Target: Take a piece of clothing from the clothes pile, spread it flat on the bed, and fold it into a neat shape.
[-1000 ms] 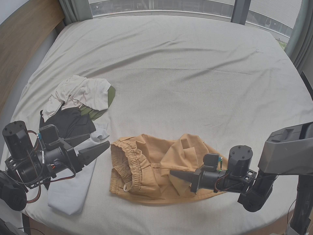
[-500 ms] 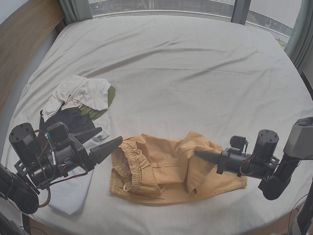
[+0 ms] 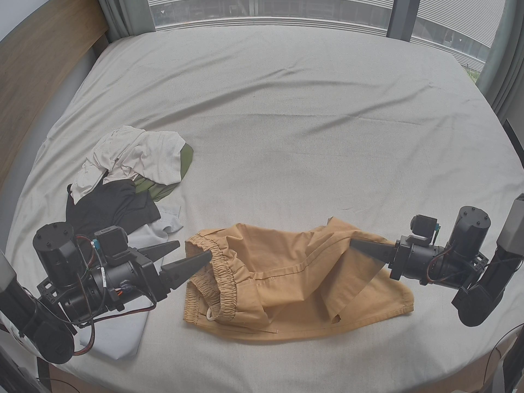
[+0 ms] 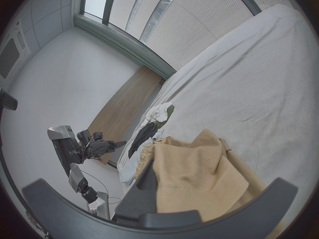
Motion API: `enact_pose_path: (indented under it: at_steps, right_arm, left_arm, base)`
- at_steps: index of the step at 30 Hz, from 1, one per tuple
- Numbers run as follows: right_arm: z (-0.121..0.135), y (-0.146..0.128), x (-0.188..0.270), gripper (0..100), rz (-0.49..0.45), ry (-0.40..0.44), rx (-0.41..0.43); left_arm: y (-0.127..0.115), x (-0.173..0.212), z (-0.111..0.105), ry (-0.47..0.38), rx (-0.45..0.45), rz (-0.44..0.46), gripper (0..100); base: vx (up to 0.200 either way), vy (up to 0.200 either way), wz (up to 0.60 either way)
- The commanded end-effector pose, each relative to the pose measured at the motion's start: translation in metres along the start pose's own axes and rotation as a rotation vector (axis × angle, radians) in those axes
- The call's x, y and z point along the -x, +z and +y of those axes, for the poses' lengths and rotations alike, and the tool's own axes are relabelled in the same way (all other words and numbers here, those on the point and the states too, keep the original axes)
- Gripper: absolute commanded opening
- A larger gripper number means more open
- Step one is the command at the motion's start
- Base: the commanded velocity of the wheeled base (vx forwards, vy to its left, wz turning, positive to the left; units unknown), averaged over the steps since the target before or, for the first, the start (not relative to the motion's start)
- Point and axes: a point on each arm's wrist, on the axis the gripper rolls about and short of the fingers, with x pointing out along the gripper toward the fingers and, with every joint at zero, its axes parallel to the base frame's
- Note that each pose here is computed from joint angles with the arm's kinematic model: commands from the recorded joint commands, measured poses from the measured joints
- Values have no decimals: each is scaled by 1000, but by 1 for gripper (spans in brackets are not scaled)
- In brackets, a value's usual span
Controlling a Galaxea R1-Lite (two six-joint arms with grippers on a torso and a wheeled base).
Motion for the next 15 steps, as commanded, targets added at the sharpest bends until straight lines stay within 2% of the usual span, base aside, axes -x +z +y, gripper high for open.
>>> enact_pose_path:
  at_steps: [1,9,15]
  right_arm:
    - [0,0,3,0,2,-2,-2]
    - [0,-1,3,0,5,-4,-5]
    - [-1,-1,3,0,5,-6,-6]
  left_arm:
    - [-14,-7,9,21,26,54,100]
    - [-25,-15,16,15,25,47,100]
    - [-38,-21,14,1,42,99,100]
  base:
    - [0,0,0]
    - [0,0,0]
    - [0,0,0]
